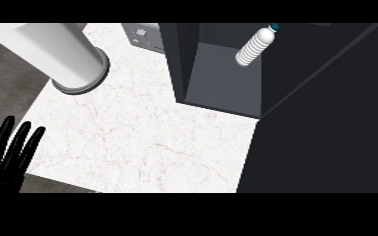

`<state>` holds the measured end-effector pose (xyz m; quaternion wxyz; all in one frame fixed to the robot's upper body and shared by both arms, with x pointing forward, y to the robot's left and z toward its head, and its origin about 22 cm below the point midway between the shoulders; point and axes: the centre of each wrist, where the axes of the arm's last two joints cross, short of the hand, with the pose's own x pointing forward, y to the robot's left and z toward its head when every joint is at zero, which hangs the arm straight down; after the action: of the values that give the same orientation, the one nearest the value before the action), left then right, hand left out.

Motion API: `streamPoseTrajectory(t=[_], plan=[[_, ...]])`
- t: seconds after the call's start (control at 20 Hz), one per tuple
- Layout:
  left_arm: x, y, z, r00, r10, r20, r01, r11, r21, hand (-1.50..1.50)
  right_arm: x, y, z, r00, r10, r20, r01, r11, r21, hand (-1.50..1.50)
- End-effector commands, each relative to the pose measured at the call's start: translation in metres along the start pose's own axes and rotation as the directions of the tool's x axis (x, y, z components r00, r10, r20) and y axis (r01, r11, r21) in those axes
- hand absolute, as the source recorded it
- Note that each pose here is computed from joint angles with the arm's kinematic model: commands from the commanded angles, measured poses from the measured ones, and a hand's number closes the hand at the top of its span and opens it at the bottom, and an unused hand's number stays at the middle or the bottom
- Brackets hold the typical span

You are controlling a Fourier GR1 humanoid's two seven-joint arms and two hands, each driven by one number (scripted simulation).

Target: Pick up the bottled water, place it into the cabinet and close the cabinet

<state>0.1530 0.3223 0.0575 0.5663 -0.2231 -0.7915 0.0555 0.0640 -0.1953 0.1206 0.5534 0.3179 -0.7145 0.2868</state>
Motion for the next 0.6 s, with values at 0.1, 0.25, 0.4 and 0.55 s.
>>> streamPoseTrajectory(t=[0.1, 0.25, 0.4, 0.55], plan=[[0.005, 0.003, -0.005, 1.000, 0.003, -0.015, -0.003, 0.999, -0.039, -1.50, 0.008, 0.009, -0.020, 0.998, 0.058, -0.015, -0.052, 0.964, 0.262, 1.50], [0.007, 0.004, -0.007, 1.000, 0.004, -0.015, -0.005, 0.999, -0.053, -1.50, 0.016, -0.001, -0.022, 0.988, 0.153, -0.002, -0.145, 0.936, 0.322, -1.50], [0.010, 0.006, -0.007, 1.000, -0.012, -0.021, 0.011, 0.998, -0.060, -1.50, 0.016, -0.004, -0.028, 0.986, 0.165, 0.030, -0.166, 0.932, 0.322, 1.50], [0.010, 0.010, -0.007, 1.000, -0.013, -0.023, 0.012, 0.999, -0.048, -1.50, 0.013, -0.006, -0.033, 0.985, 0.174, 0.016, -0.170, 0.935, 0.311, 1.50]])
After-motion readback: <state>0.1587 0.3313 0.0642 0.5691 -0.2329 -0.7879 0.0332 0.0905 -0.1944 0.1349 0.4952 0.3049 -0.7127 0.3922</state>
